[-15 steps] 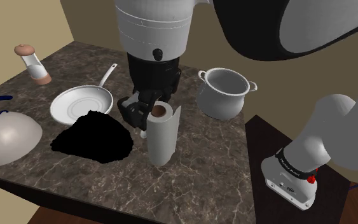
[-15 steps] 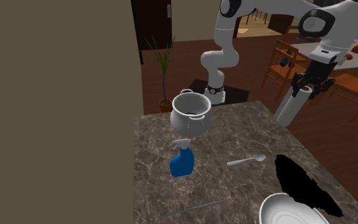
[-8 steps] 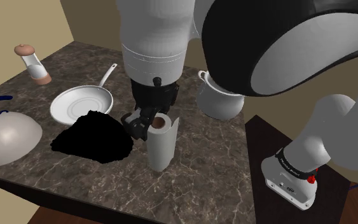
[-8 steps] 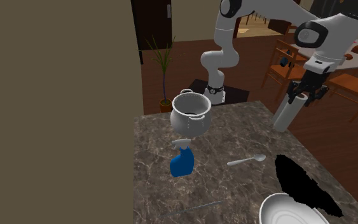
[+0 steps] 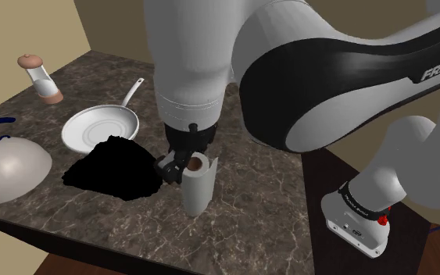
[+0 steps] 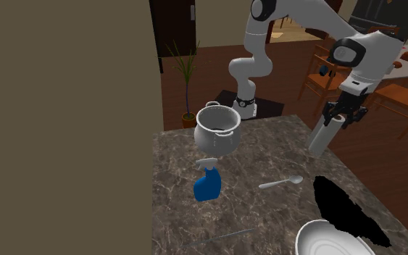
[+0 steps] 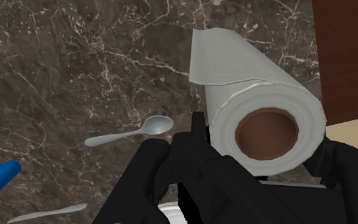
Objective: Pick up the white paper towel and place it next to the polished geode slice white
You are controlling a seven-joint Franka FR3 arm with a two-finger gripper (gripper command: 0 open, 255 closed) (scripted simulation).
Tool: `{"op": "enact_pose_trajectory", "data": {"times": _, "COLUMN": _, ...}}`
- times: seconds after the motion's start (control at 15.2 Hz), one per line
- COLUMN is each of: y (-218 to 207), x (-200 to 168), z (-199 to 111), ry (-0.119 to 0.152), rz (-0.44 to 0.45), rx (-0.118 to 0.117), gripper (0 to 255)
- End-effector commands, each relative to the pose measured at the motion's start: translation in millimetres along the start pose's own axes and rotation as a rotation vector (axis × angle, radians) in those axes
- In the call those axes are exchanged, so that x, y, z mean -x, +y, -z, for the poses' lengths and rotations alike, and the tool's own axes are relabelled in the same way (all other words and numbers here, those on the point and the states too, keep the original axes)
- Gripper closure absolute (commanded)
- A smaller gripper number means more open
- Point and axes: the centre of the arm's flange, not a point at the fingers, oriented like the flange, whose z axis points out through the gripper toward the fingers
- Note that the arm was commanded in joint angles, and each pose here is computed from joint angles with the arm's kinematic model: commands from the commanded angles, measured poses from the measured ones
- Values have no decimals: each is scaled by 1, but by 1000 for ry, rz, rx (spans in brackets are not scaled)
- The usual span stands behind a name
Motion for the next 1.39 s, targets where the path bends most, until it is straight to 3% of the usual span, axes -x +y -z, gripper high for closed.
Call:
{"op": "enact_pose_trajectory", "data": {"times": 0.0, "y": 0, "x": 0, "z": -11, "ry": 0, "rz": 0, "rx": 0, "gripper": 255}}
{"op": "enact_pose_trajectory", "data": {"times": 0.33, "y": -2, "x": 2, "z": -36, "ry": 0, "rz": 0, "rx": 0, "gripper": 255}}
{"op": "enact_pose_trajectory", "data": {"times": 0.86, "y": -2, "x": 2, "z": -36, "ry": 0, "rz": 0, "rx": 0, "gripper": 255}}
{"op": "enact_pose_trajectory", "data": {"times": 0.92, "y": -2, "x": 2, "z": -36, "ry": 0, "rz": 0, "rx": 0, "gripper": 0}}
{"op": "enact_pose_trajectory", "data": {"times": 1.25, "y": -2, "x": 2, "z": -36, "ry": 0, "rz": 0, "rx": 0, "gripper": 0}}
{"op": "enact_pose_trajectory", "data": {"times": 1.32, "y": -2, "x": 2, "z": -23, "ry": 0, "rz": 0, "rx": 0, "gripper": 0}}
